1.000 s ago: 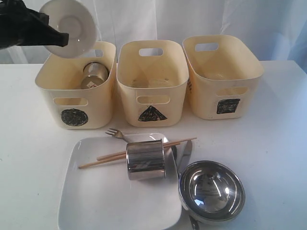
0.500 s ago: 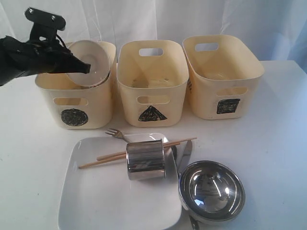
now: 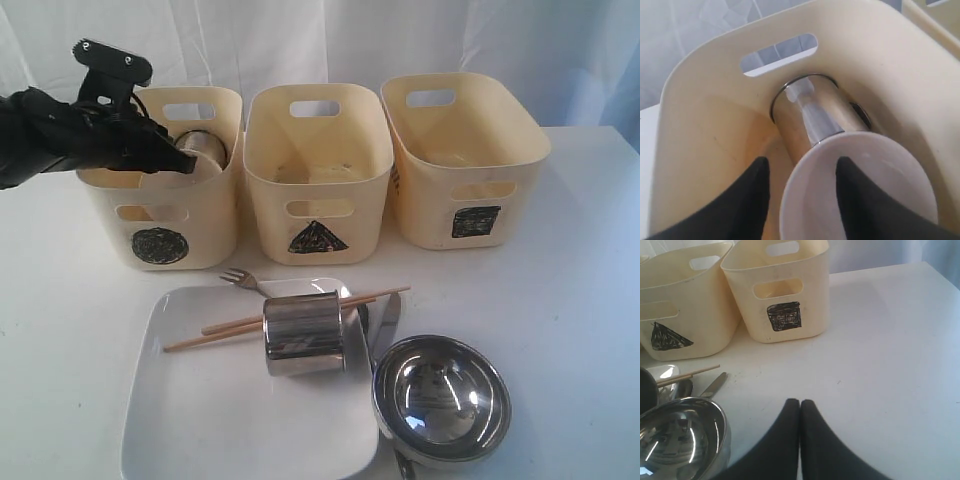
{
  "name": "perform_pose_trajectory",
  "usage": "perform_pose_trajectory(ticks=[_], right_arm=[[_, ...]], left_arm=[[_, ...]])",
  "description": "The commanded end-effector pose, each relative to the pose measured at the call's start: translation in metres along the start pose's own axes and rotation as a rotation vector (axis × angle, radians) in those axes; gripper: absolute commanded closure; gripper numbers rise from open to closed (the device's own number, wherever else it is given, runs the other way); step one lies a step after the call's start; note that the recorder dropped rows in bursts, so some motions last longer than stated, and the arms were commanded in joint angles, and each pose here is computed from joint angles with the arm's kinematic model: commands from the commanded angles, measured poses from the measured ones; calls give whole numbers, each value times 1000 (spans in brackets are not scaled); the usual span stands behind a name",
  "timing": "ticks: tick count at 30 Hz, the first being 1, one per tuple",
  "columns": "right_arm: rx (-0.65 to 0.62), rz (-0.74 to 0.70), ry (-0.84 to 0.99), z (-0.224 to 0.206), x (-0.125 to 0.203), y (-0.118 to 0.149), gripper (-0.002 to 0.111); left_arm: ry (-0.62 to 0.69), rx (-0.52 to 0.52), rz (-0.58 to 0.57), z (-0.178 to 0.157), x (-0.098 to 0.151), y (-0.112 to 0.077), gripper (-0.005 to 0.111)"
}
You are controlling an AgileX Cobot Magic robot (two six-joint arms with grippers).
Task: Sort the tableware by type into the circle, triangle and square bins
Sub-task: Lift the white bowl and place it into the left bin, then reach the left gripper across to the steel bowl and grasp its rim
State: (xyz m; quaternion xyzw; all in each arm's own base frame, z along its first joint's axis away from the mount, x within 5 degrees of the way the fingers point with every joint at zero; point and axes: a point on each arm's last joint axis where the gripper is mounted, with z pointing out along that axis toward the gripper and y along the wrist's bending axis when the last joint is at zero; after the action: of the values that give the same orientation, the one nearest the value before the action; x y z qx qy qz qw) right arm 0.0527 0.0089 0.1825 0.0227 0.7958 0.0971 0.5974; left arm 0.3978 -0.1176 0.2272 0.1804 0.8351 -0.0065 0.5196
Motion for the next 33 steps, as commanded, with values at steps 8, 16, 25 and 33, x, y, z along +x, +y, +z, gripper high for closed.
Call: perform_pose_trajectory(ticks=[8,16,25,33], right_arm=[[1,-8,-16,0,0,0,108],[1,-8,-16,0,0,0,108],[1,-8,-16,0,0,0,108],[1,-8,-16,0,0,0,108]], left_arm=[[-78,45,-67,-42,-36,4,55],[148,445,-41,-108,-44,-24,55],[419,970,-192,-123,-25,-72,55],[356,1204,-142,-134,-30,-128,55]])
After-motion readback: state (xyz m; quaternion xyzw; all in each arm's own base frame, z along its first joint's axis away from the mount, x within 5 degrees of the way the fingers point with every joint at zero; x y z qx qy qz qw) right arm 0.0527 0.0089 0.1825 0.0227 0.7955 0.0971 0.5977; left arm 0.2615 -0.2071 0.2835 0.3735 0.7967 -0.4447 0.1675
